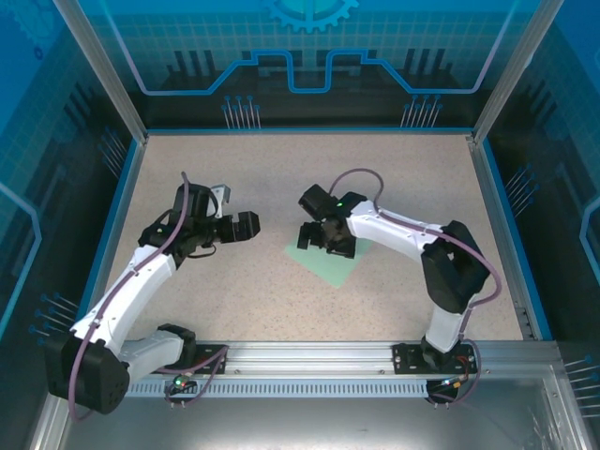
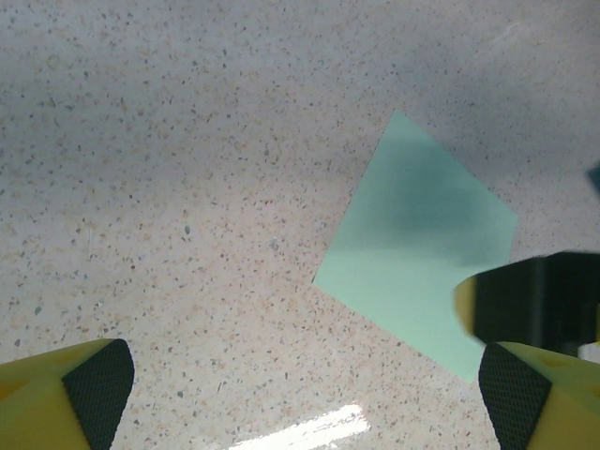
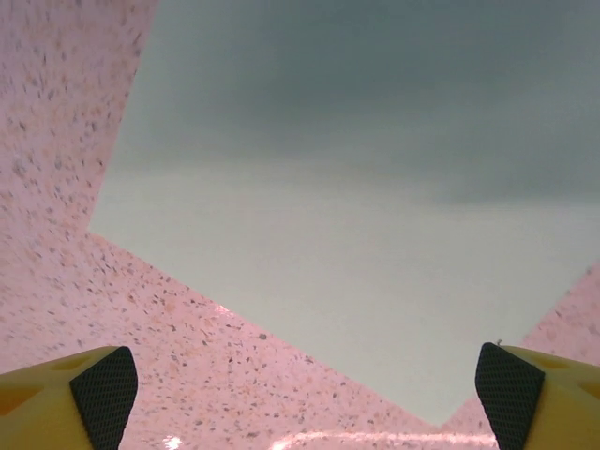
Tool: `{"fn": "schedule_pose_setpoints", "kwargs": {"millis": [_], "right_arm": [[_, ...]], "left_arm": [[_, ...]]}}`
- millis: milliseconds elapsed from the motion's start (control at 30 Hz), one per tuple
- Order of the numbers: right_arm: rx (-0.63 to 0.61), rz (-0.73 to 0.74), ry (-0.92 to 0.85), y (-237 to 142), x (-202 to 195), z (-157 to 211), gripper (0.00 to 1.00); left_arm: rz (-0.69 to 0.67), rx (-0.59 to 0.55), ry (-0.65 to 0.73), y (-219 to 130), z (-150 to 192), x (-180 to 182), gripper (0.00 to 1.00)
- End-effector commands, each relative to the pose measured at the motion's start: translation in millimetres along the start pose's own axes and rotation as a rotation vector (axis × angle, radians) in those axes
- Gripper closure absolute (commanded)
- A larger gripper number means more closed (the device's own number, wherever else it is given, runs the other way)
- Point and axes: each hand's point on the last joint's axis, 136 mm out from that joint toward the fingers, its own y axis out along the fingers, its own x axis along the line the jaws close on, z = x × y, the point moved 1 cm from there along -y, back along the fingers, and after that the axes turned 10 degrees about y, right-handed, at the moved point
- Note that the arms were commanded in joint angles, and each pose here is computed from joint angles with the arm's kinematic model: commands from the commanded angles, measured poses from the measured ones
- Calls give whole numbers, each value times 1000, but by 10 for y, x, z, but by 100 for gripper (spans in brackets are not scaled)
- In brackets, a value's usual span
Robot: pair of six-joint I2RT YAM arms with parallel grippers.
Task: Fold a paper plane with a square sheet of paper (pick it up from the middle)
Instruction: Move the square sheet of paper to the center of the table.
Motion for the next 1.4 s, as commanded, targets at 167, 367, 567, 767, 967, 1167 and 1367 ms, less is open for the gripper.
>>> {"fn": "schedule_pose_setpoints", "kwargs": {"millis": [167,367,567,767,967,1167,1367], "right_arm": [[-3,93,329,143,10,-36,2],[10,117,390,461,43,-36,3],[21,176,364,619,13,-26,3],[61,258,240,822,-169,53,3],[119,328,-1,847,-342,133,2],[190,406,-197,806,-788,223,2],[166,421,-427,533,-951,164,2]], "left_arm": [[11,28,7,15,42,-9,1],[13,35,13,13,43,-2,1],[10,41,14,20,69,11,1],[-4,30,21,-14,66,26,1],[-9,35,26,-11,81,41,1],[-5,36,23,-2,88,37,1],[-6,42,14,16,109,46,1]]}}
